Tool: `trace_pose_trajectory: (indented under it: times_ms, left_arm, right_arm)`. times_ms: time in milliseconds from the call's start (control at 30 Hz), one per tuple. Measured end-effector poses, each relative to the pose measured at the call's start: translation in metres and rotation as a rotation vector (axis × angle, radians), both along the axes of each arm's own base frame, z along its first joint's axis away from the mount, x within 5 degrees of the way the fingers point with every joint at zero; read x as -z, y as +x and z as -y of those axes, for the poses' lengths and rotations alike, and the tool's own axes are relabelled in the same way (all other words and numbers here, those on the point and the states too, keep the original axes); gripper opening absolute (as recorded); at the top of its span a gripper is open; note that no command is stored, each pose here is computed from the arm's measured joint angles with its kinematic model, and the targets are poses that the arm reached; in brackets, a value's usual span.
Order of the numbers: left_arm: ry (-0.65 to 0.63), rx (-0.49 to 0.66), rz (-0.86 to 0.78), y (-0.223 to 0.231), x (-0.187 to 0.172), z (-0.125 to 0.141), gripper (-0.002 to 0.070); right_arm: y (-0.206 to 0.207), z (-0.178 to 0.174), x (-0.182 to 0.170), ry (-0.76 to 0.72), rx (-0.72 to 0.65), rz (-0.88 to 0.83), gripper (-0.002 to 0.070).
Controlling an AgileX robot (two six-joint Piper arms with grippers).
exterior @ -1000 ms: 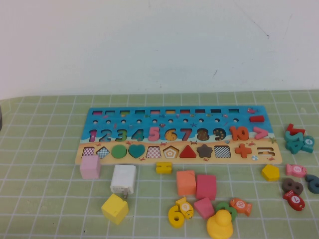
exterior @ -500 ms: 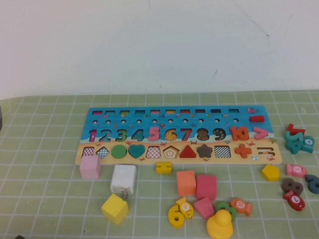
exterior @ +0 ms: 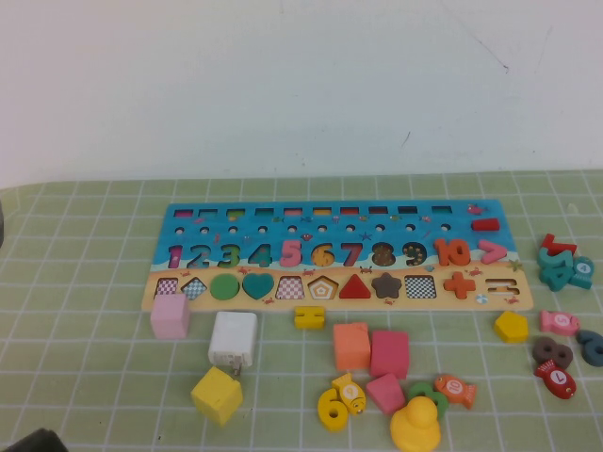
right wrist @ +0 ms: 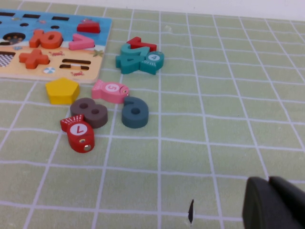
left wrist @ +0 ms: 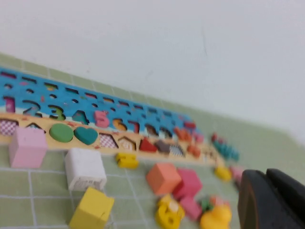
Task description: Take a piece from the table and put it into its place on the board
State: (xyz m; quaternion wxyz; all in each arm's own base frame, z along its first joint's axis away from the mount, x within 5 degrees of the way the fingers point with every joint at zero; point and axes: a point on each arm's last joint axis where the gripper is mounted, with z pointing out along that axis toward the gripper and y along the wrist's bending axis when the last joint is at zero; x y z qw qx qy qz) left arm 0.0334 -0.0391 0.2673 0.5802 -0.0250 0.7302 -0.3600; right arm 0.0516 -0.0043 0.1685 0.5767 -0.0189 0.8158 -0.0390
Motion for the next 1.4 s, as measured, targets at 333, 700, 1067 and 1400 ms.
trace_pose_trajectory:
  times_ms: [333, 700, 1067, 1400]
  left_arm:
    - [0.716, 0.399, -0.095, 0.024, -0.097, 0.013, -0.0001]
    - [0.992, 0.652, -0.105, 0.104, -0.122, 0.034, -0.0001]
    - [1.324, 0.934, -0.204, 0.157, -0.082, 0.113, -0.0001]
    - [1.423, 0.962, -0.354, 0.198, -0.036, 0.187, 0.0024]
  right_arm:
    - [0.000, 0.000, -0.001, 0.000, 0.000, 0.002, -0.0001]
    - [0.000, 0.000, 0.000, 0.000, 0.000, 0.001, -0.0001]
    - [0.000, 0.000, 0.000, 0.000, 0.000, -0.001, -0.0001]
    - [0.000, 0.000, 0.000, 0.000, 0.000, -0.001, -0.0001]
